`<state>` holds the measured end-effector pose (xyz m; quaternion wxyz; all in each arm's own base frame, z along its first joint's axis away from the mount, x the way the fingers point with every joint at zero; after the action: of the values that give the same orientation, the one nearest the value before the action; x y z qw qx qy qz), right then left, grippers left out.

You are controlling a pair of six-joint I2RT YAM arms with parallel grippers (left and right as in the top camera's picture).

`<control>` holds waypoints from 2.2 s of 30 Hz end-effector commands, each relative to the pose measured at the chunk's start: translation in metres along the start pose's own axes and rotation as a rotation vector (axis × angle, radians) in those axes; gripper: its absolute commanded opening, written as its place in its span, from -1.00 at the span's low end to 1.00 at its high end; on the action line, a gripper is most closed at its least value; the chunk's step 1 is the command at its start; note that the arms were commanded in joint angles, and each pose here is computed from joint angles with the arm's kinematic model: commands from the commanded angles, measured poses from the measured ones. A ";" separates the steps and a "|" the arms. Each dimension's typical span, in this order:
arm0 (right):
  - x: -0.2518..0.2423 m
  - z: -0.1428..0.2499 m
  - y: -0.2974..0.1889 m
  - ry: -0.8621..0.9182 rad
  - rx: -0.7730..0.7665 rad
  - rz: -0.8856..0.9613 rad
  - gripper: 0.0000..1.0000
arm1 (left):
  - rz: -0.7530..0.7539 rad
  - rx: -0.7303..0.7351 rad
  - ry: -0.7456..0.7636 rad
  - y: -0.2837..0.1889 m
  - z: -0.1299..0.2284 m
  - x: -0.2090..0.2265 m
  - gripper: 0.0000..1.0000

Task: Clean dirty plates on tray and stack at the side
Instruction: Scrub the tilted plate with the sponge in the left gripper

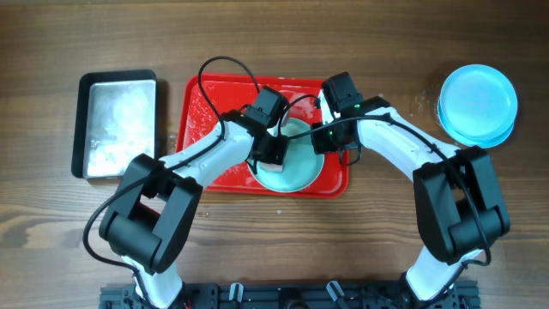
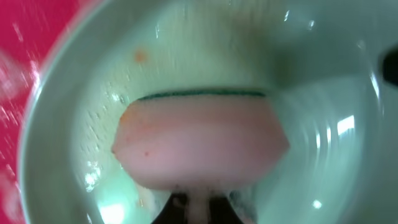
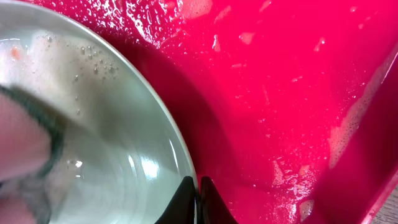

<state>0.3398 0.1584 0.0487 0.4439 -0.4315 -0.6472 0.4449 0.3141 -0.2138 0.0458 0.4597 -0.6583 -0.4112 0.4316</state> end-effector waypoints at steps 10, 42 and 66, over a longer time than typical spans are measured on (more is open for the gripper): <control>-0.007 -0.005 -0.002 -0.001 -0.008 0.045 -0.91 | -0.265 -0.272 -0.305 0.027 -0.051 0.076 -0.92; -0.007 -0.003 -0.002 -0.023 0.004 0.046 -0.91 | -0.175 0.007 -0.197 0.043 -0.026 0.052 -0.92; -0.007 -0.002 -0.002 -0.022 0.008 0.046 -0.91 | -0.059 -0.183 -0.106 0.008 -0.097 0.032 -0.92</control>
<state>0.3442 0.1544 0.0534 0.4323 -0.4374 -0.6458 0.4525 0.3967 -0.2206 0.0584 0.3664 -0.6742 -0.4085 0.4943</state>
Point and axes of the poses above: each gripper's point midway between its finger pads, its own y axis out along the fingers, its own x axis along the line the jaws close on, z = x × y, the point moved 4 cm from there along -y, back along the fingers, and after that the axes turned 2 degrees about -y, right-handed, at the moved point
